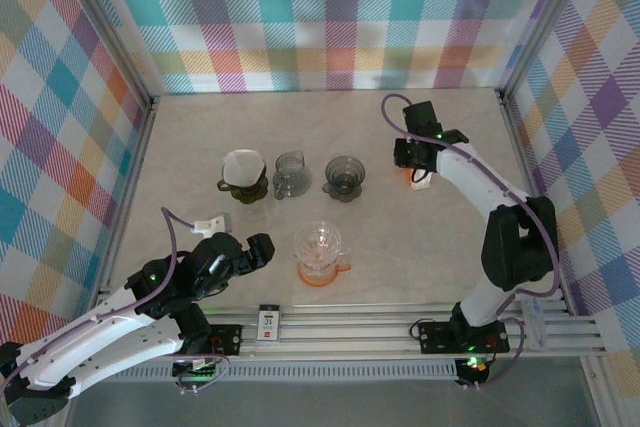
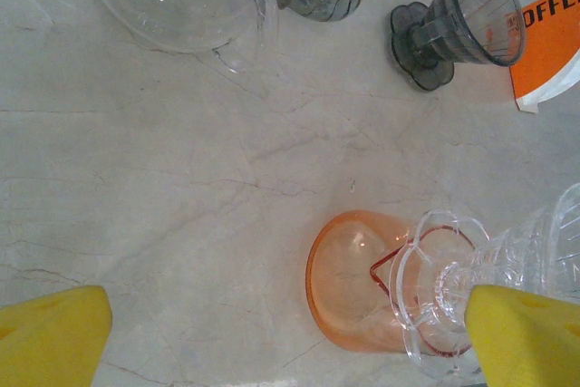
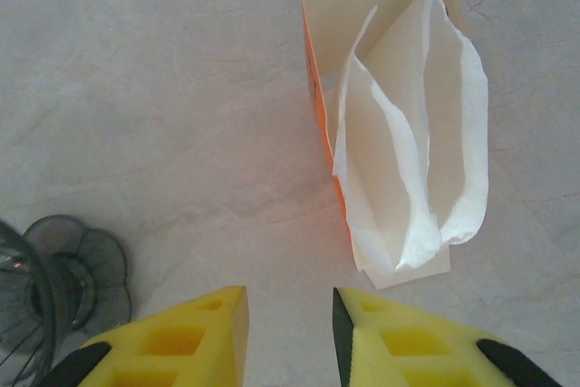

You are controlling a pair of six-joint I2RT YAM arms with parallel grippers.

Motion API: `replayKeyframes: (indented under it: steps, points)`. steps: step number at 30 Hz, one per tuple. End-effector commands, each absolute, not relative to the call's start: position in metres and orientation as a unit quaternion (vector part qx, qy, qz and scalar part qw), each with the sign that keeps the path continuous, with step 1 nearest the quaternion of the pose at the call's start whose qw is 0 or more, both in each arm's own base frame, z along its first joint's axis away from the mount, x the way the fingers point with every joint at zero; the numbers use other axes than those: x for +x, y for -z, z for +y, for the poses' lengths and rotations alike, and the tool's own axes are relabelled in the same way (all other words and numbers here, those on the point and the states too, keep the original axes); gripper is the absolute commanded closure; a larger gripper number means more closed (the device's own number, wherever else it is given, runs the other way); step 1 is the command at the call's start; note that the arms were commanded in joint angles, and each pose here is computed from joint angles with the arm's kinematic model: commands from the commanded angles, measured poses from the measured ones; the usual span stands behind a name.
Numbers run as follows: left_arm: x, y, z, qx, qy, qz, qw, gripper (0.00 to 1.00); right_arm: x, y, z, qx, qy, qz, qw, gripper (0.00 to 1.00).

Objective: Place the coffee filter in the dripper

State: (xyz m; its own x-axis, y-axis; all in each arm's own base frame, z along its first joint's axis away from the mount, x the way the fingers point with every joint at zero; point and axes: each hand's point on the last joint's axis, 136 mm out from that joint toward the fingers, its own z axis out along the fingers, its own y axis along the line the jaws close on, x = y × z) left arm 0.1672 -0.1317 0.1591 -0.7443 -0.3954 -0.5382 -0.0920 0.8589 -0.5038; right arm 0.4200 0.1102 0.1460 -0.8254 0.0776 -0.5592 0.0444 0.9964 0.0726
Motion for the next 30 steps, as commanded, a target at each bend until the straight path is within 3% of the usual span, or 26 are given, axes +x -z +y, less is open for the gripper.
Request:
replayKeyframes:
  steps: [1,30]
  points:
    - [0.168,-0.153,-0.130,-0.138,0.219,0.907,0.332,0.00,0.436,-0.147,0.105,0.039,-0.013,0.953,0.300,0.69]
    - [0.171,-0.152,-0.130,-0.137,0.206,0.909,0.335,0.00,0.459,-0.120,0.089,0.040,0.042,0.955,0.292,0.72]
